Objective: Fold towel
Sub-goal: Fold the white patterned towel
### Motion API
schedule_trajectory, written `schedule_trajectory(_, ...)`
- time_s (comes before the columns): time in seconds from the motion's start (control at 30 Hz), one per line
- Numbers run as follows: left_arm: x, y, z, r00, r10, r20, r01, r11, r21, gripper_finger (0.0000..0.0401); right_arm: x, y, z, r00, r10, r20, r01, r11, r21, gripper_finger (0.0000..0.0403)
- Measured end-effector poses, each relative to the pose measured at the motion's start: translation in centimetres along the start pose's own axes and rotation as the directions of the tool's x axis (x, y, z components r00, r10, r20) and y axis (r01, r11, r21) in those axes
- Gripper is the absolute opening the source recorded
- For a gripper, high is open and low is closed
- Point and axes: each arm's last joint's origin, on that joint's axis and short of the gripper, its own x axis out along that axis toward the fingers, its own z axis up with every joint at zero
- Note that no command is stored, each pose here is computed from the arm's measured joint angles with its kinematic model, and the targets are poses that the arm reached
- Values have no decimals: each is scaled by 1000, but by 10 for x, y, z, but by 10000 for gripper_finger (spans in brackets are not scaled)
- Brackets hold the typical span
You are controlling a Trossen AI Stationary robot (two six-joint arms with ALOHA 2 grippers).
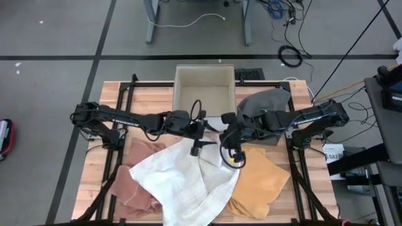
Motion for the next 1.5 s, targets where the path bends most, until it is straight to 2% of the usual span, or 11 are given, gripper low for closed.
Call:
schedule_trajectory(0.07, 0, -1, 0, 998, -56, 12, 56, 998, 3, 216, 0, 0, 0, 1000, -1, 5, 1, 1000, 0, 0)
schedule_trajectory(0.23, 4, -4, -6, 996, -84, -13, 84, 996, -1, 190, 0, -2, 2, 1000, -4, 20, 4, 1000, -3, 0)
schedule_trajectory(0.33, 6, -5, -9, 995, -99, -22, 99, 995, 28, 140, 0, -2, 2, 1000, -7, 18, 7, 1000, -2, 0)
schedule_trajectory(0.43, 7, -8, -8, 992, -128, -14, 128, 990, 64, 68, 0, -1, -1, 1000, -2, -6, 2, 1000, 23, 2)
schedule_trajectory(0.53, 7, -11, -7, 987, -159, -4, 159, 982, 104, 15, 0, -1, -5, 998, -21, -57, 24, 998, 57, 25)
schedule_trajectory(0.73, -3, -14, -3, 983, -180, -40, 183, 975, 124, 8, -2, 1, -24, 968, -46, -245, 99, 973, 208, 118)
schedule_trajectory(0.9, -11, -26, -10, 952, -254, -172, 270, 960, 74, 8, 17, 10, -50, 931, -32, -363, 148, 943, 297, 164)
schedule_trajectory(1.1, -15, -51, -20, 881, -352, -317, 379, 925, 25, 8, 62, 20, -96, 918, -66, -391, 199, 930, 310, 167)
schedule_trajectory(1.33, -20, -69, -26, 817, -395, -421, 423, 906, -28, 8, 104, 9, -136, 967, -104, -230, 200, 872, 447, 156)
schedule_trajectory(1.43, -21, -73, -27, 806, -395, -441, 421, 906, -43, 7, 110, 0, -153, 965, -122, -233, 225, 841, 492, 155)
schedule_trajectory(1.5, -21, -75, -27, 803, -397, -445, 420, 906, -50, 7, 114, -4, -160, 976, -87, -201, 181, 834, 522, 155)
